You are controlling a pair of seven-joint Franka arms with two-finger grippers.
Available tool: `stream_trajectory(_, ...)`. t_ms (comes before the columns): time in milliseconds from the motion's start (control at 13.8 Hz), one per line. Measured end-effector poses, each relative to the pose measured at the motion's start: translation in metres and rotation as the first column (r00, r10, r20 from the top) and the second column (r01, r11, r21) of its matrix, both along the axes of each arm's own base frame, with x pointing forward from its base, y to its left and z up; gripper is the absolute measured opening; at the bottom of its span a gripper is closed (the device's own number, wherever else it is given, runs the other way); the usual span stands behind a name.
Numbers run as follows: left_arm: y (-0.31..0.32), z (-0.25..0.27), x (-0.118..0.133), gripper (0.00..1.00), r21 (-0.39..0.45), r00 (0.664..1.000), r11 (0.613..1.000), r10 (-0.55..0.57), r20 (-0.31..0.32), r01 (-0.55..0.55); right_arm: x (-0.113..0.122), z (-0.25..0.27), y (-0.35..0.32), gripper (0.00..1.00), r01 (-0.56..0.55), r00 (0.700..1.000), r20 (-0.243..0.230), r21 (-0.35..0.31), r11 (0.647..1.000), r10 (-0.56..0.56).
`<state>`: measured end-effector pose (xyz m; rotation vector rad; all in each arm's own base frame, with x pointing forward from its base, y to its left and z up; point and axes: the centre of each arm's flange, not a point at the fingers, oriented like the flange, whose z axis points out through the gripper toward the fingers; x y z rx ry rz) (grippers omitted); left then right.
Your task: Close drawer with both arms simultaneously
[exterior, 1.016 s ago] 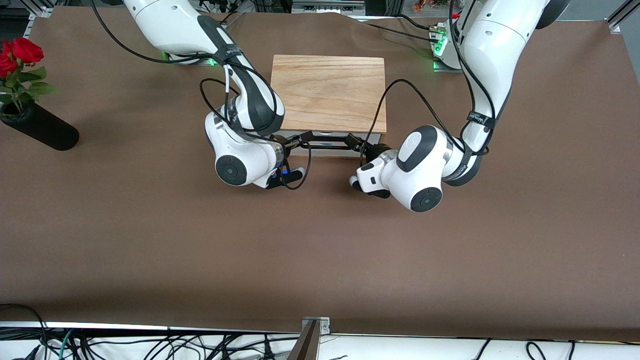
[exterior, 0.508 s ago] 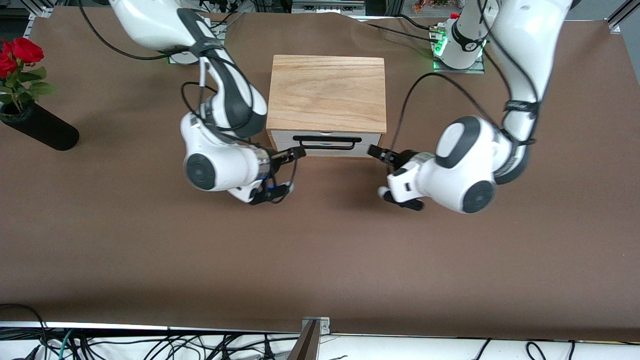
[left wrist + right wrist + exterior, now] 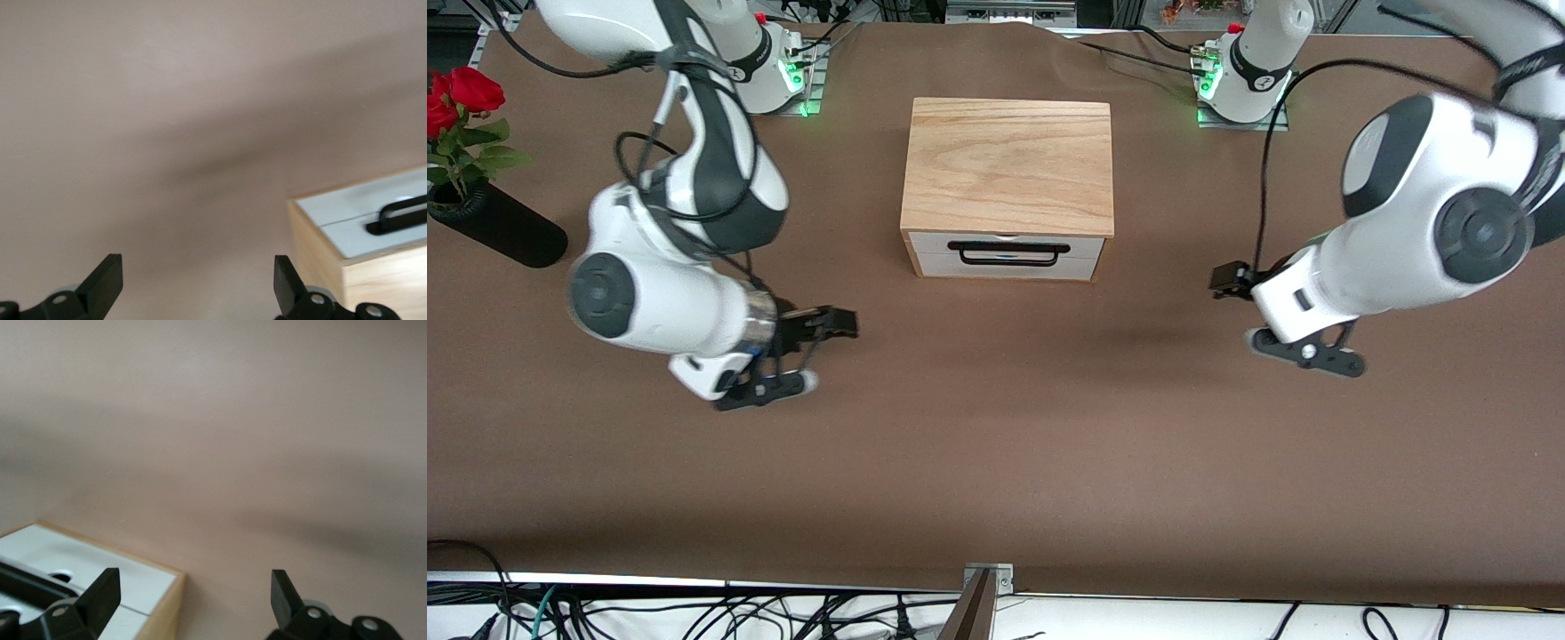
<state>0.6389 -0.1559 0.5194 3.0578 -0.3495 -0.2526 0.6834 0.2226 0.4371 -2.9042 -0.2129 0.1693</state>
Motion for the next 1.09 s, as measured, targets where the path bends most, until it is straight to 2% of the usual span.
stream_trajectory(290,0.043,0.079,-0.029,1.0,0.02,0.991,0.998,0.06,0.122,-0.063,0.017,0.041,-0.109,1.0,0.153,0.987,0.068,-0.083,0.985,-0.148)
stream_trajectory(581,0.065,0.084,-0.072,1.0,0.043,0.985,0.994,0.096,0.144,-0.103,0.012,0.075,-0.134,1.0,0.159,0.981,0.145,-0.209,0.965,-0.13)
stream_trajectory(871,0.079,0.077,-0.082,1.0,0.052,0.982,0.989,0.134,0.136,-0.142,-0.005,0.126,-0.154,1.0,0.19,0.967,0.211,-0.216,0.958,-0.144)
stream_trajectory(1089,0.082,0.077,-0.081,1.0,0.052,0.981,0.988,0.139,0.136,-0.147,-0.028,0.147,-0.201,1.0,0.236,0.958,0.209,-0.189,0.953,-0.195)
